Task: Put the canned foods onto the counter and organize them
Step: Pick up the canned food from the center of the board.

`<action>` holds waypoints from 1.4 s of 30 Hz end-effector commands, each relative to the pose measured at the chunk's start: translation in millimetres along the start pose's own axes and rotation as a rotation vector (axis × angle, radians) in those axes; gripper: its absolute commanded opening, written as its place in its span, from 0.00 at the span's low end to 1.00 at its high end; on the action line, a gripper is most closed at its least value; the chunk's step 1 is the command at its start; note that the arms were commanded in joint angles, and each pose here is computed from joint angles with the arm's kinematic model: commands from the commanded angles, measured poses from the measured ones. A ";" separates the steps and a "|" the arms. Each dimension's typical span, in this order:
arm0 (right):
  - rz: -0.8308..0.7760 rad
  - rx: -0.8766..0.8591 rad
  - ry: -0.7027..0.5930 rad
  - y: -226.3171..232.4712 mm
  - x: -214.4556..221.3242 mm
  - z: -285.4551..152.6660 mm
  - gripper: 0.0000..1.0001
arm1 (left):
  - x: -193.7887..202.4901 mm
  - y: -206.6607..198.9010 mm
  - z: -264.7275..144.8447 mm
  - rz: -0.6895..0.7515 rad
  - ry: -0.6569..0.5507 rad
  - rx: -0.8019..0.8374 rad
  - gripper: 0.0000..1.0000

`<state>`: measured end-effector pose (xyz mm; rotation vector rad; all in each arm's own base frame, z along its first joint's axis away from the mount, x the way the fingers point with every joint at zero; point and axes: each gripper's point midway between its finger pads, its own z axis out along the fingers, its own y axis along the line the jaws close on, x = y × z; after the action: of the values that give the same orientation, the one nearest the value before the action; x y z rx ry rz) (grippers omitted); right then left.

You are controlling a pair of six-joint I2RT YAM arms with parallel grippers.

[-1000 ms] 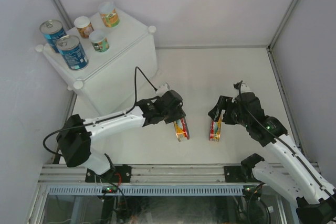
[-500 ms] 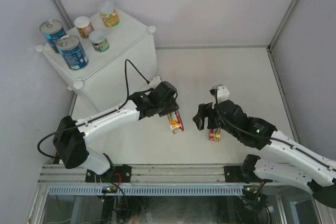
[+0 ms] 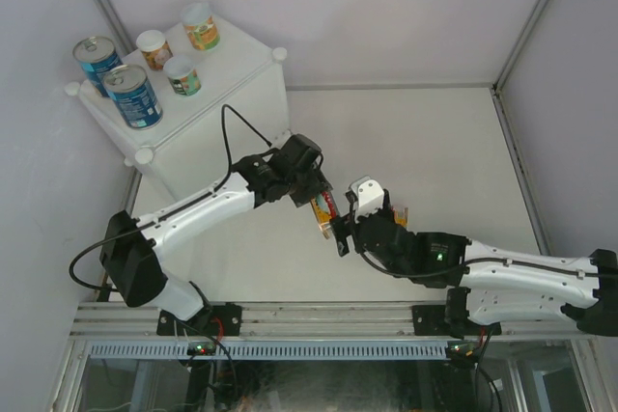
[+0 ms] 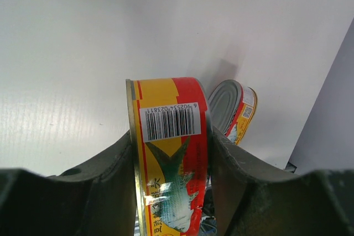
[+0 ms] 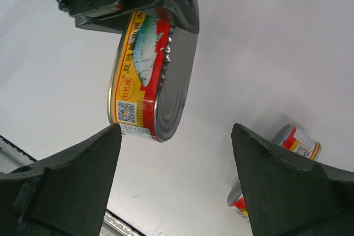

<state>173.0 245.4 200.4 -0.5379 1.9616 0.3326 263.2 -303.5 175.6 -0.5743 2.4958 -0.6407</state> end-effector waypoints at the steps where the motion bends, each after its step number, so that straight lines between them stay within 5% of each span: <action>1: -0.026 0.027 -0.101 10.2 -20.6 1.6 0.81 | -20.5 -39.3 -25.1 -0.077 0.000 0.124 0.00; 24: -0.074 0.083 -0.063 22.7 -7.2 40.2 0.80 | -21.2 -40.1 -40.5 -0.074 0.055 0.146 0.00; 32: -0.098 0.083 -0.047 20.5 -5.1 50.8 0.63 | -18.6 -42.1 -42.2 -0.093 0.068 0.168 0.00; 38: -0.090 0.080 -0.031 16.7 -2.9 50.5 0.40 | -17.2 -42.9 -41.1 -0.110 0.073 0.181 0.00; 42: -0.092 0.075 -0.019 12.8 -3.0 48.6 0.14 | -21.8 -44.2 -43.0 -0.114 0.054 0.189 0.00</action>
<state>195.1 285.4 165.6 -0.6408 1.9255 0.1929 267.3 -300.5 184.3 -0.6544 2.5388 -0.7138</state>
